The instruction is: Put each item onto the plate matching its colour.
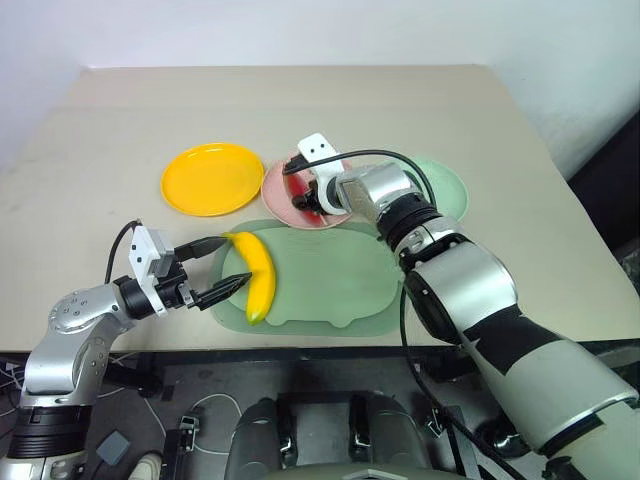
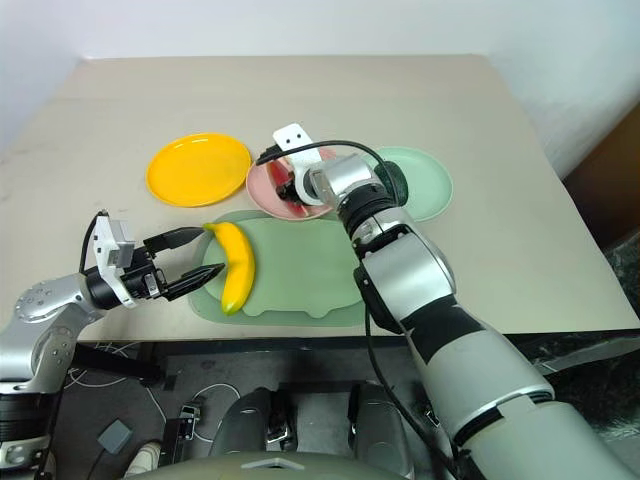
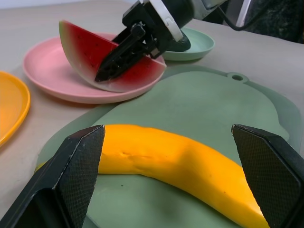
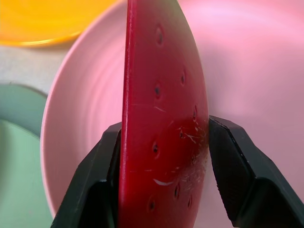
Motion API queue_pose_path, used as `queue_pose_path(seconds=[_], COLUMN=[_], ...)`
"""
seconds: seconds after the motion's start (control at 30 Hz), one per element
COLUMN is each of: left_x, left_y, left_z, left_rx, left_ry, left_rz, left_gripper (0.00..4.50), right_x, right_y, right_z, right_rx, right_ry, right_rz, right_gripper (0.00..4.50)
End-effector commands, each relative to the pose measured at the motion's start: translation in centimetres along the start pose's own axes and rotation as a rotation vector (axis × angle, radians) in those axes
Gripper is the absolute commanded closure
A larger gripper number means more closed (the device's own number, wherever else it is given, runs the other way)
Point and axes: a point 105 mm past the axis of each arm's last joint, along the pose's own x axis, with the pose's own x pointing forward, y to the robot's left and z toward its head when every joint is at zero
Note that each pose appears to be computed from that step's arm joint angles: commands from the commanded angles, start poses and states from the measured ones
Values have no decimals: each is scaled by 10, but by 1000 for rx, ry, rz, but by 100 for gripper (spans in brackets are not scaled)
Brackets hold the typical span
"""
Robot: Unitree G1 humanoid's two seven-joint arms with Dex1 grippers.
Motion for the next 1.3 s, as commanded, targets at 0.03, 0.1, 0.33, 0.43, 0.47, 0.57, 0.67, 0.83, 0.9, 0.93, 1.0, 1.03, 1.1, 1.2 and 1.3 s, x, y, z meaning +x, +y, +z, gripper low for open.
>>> queue_pose_path(seconds=[0.03,0.1,0.33,0.43,0.47,0.57,0.67,0.83,0.9,0.93,1.0,1.03,1.1,1.2,1.3], left_x=[-2,-3,-3,-1,-1,-2,-1,3,4,4,4,4,3,7,9], left_y=[0,0,1,2,2,2,9,9,9,9,8,8,12,8,1], left_z=[13,13,12,14,14,14,18,21,24,25,26,26,28,29,28], left_rx=[51,52,52,46,44,46,63,70,76,78,81,85,96,88,76], left_ry=[-31,-31,-34,-47,-49,-53,-89,-125,-139,-145,-151,-156,-175,-203,-206], left_rz=[11,13,21,21,21,31,97,147,169,180,198,209,268,313,320], left_gripper=[0,0,0,0,0,0,0,0,0,0,0,0,0,0,0], right_x=[-3,-5,-18,-30,-34,-49,-69,-117,-136,-151,-171,-174,-175,-176,-173], right_y=[1,0,-8,-9,-9,-7,-2,4,7,11,21,26,35,49,55], right_z=[15,19,49,70,75,82,81,60,55,55,44,34,15,-10,-33], right_rx=[-17,-8,-14,-30,-32,-40,-95,-202,-202,-214,-271,-290,-275,-219,-212], right_ry=[-43,-59,-164,-242,-259,-299,-384,-548,-650,-760,-875,-886,-862,-828,-768], right_rz=[-6,-9,-39,-14,3,66,125,215,238,251,284,295,333,387,405], right_gripper=[128,60,2,2,2,2,2,2,2,2,2,2,2,2,2])
